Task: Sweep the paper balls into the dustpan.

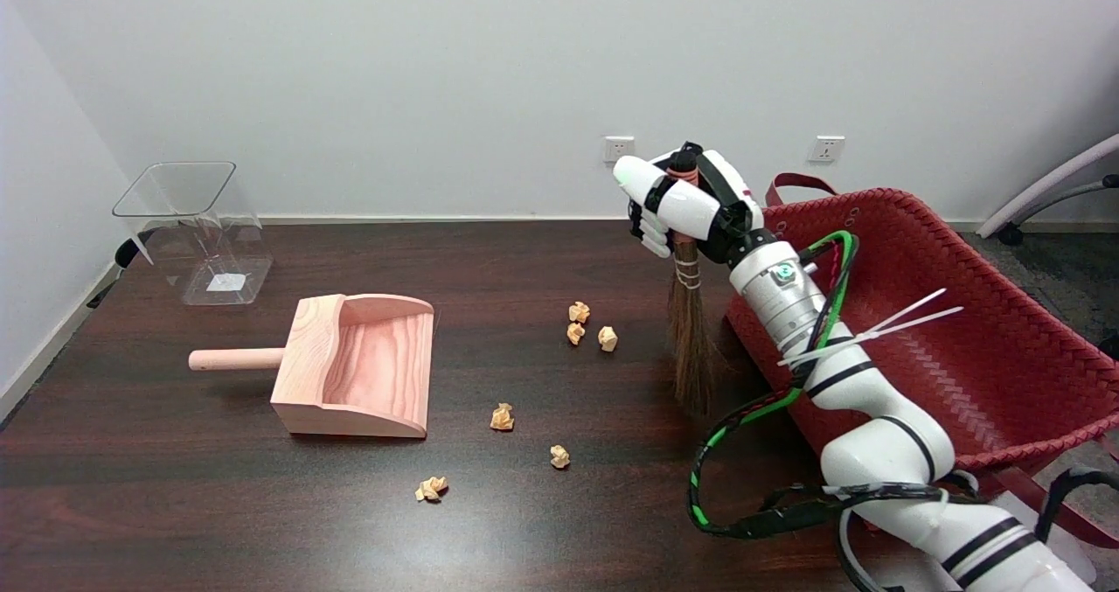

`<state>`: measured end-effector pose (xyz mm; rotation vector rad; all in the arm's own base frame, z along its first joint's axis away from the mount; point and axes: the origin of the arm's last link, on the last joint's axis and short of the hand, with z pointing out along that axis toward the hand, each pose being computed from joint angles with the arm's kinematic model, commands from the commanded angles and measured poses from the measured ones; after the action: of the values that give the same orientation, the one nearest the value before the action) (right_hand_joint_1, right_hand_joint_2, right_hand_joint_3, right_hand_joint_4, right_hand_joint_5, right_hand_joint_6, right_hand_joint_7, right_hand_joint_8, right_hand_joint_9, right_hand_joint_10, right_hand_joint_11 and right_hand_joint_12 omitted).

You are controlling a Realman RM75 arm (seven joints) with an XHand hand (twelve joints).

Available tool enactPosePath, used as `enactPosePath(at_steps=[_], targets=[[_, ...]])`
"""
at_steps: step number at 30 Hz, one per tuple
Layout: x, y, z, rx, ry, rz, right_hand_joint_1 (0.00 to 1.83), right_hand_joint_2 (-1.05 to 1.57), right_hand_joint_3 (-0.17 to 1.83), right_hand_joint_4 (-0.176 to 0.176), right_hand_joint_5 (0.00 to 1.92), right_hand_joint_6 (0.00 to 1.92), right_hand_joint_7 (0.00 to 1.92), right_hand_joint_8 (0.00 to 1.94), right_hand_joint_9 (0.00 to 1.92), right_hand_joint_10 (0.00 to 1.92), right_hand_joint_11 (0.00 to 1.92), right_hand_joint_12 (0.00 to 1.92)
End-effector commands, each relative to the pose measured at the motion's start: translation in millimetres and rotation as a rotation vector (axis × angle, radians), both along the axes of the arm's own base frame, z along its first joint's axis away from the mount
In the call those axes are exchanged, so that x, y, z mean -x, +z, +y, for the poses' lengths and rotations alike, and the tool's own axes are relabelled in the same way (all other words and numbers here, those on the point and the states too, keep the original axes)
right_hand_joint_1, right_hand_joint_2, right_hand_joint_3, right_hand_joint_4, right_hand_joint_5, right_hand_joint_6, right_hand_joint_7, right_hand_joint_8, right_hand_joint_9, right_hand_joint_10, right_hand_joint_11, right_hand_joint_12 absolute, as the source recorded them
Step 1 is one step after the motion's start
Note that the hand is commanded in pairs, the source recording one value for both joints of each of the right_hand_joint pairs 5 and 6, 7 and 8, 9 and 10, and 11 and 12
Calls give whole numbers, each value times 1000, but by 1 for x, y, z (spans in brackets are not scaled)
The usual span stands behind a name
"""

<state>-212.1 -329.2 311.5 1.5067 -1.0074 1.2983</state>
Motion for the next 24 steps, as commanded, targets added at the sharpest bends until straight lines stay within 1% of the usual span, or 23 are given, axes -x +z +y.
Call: enactPosePath(at_steps=[1, 3, 4, 7, 13, 20, 24], targets=[[6, -10, -28, -11, 48, 17, 915, 1184, 517, 0, 1920, 1920, 1920, 1920, 1920, 1920, 1920, 1920], [10, -4, -31, 10, 36, 28, 915, 1175, 514, 0, 1920, 1920, 1920, 1920, 1920, 1920, 1920, 1920], [4, -10, -32, -9, 58, 20, 915, 1171, 512, 0, 1920, 1920, 1920, 1920, 1920, 1920, 1920, 1920], [3, -9, -36, -8, 61, 25, 916, 1149, 514, 0, 1920, 1920, 1920, 1920, 1920, 1920, 1920, 1920], [9, -7, -42, -6, 51, 47, 931, 1094, 518, 0, 1920, 1920, 1920, 1920, 1920, 1920, 1920, 1920], [12, -3, -51, 1, 75, 50, 937, 1040, 522, 0, 1920, 1920, 1920, 1920, 1920, 1920, 1920, 1920], [15, -6, -58, -15, 78, 55, 938, 1015, 531, 0, 1920, 1920, 1920, 1920, 1920, 1920, 1920, 1920]])
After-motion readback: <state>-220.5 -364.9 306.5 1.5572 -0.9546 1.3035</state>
